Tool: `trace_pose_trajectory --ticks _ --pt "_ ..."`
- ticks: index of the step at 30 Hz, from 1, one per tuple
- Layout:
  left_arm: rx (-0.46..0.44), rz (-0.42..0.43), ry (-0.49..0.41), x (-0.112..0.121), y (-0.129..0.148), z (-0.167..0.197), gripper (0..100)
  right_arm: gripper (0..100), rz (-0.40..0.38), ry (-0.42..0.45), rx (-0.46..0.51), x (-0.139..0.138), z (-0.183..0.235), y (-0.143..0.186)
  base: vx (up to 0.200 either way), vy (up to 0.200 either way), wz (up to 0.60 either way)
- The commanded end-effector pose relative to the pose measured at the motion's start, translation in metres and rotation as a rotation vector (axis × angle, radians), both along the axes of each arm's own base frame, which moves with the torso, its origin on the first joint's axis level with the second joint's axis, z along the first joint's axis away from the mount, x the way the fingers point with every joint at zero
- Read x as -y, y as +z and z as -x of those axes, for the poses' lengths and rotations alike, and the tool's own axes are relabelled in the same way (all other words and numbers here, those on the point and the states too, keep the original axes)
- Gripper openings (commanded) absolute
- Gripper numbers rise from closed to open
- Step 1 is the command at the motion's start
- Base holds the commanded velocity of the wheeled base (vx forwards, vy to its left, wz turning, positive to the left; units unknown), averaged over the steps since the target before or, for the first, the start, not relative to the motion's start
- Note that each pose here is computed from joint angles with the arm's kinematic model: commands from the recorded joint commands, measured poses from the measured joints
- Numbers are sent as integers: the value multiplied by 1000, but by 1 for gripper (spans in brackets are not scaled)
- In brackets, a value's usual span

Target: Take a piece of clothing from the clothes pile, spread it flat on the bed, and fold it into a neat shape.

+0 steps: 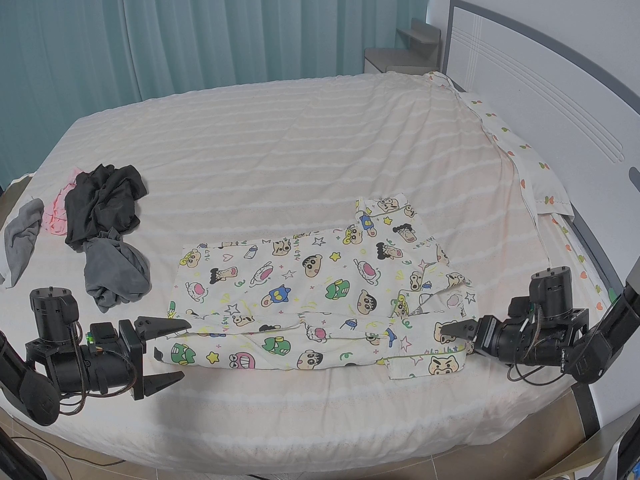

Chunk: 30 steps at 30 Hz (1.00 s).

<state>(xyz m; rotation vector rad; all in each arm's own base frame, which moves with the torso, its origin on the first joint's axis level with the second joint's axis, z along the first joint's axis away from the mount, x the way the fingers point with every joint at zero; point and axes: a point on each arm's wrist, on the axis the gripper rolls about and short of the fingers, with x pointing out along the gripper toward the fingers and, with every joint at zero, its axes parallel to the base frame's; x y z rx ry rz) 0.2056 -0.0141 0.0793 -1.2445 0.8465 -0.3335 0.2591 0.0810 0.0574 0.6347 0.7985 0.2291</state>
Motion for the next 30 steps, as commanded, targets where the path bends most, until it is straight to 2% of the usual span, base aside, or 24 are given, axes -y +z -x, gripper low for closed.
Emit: trace_pose_trajectory --ticks 1,5,10,14,18,19,23,30 --pt "-7 -1 -5 0 -2 -1 100 100 59 103 -22 -30 17 -8 0 0 0" --pt "-17 -3 -6 0 -5 -1 100 100 86 115 -52 -34 24 -17 0 0 0" --pt "-23 -60 -3 -1 -14 -5 100 100 126 93 -88 -35 22 -31 0 0 0" --pt "-23 -64 -4 -1 -15 -5 100 100 130 91 -98 -36 20 -35 0 0 0" --pt "-23 -64 -4 -1 -15 -5 100 100 106 82 -61 -38 16 -35 0 0 0" --pt "-23 -65 -4 -1 -15 -5 100 100 107 53 -22 -39 10 -39 0 0 0" --pt "-24 -66 -3 -1 -15 -5 100 100 123 9 23 -40 6 -47 0 0 0" --pt "-27 -66 -5 -1 -16 -5 100 100 127 6 25 -39 8 -48 0 0 0"
